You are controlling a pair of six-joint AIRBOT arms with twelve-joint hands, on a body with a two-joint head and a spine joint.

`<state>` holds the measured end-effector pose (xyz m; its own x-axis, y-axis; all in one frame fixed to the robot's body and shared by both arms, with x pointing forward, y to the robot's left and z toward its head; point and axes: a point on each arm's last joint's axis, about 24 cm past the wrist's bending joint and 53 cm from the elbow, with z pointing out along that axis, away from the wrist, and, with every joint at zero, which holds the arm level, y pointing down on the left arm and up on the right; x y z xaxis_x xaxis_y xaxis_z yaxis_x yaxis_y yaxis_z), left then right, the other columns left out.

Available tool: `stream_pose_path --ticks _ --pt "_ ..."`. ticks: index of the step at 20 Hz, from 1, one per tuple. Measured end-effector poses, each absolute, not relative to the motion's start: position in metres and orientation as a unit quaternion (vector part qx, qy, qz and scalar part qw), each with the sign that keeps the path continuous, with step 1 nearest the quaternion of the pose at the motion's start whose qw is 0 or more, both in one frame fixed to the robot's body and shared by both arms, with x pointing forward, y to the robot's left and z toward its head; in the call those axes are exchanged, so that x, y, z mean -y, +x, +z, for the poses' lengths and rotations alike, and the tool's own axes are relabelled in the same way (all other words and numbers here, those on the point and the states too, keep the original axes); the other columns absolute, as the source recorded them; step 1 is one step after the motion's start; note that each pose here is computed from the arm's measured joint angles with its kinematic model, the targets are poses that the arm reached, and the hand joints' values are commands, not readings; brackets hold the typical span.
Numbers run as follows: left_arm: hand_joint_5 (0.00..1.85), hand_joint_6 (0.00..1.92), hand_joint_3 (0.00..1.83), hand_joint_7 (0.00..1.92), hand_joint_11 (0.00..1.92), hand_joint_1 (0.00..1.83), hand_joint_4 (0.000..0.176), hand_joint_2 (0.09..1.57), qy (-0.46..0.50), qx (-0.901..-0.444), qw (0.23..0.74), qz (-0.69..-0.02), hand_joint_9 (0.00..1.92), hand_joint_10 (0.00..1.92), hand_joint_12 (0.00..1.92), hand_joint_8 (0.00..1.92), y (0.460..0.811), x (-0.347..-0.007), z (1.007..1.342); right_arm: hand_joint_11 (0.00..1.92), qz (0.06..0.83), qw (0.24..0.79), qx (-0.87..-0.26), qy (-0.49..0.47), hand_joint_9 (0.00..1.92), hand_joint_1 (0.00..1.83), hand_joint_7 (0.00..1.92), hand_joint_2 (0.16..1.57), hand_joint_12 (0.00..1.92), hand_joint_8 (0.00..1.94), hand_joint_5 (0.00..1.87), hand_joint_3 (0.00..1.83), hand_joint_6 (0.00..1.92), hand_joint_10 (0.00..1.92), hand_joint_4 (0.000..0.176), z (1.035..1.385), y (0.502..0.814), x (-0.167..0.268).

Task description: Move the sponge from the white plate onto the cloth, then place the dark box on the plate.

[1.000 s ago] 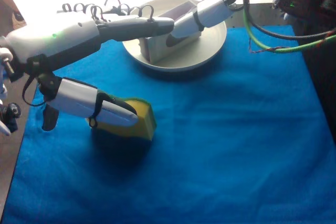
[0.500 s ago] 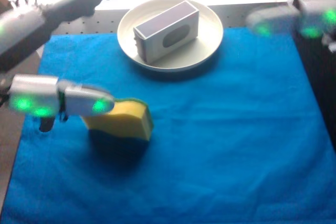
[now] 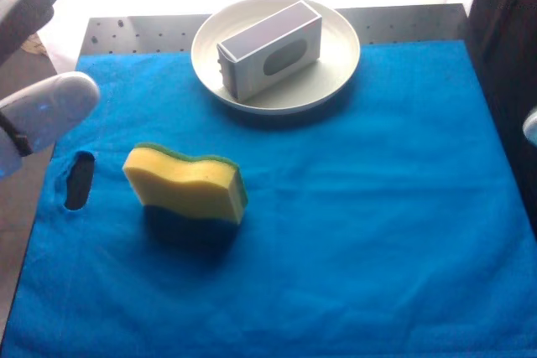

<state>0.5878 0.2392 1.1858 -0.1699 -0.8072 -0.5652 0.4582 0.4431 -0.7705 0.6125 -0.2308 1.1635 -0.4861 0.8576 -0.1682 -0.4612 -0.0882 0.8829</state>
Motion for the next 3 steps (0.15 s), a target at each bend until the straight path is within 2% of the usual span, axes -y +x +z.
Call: stream_pose_path --ticks 1,3 --pt "0.0 0.0 0.0 0.0 0.0 0.14 0.151 1.01 -0.156 -0.575 0.627 -0.502 0.0 0.0 0.26 0.0 0.5848 -0.2431 1.1834 0.0 0.708 0.461 -0.494 0.206 0.0 0.56 0.01 0.89 0.0 0.0 0.0 0.01 0.0 0.0 0.176 1.1596 0.6103 0.2304" --pt "0.0 0.0 0.0 0.0 0.0 0.13 0.153 1.01 -0.162 -0.57 0.629 -0.503 0.0 0.0 0.38 0.0 0.5817 -0.2465 1.1839 0.0 0.709 0.458 -0.493 0.21 0.0 0.55 0.02 0.92 0.0 0.01 0.0 0.02 0.0 0.0 0.176 1.1584 0.6088 0.2292"
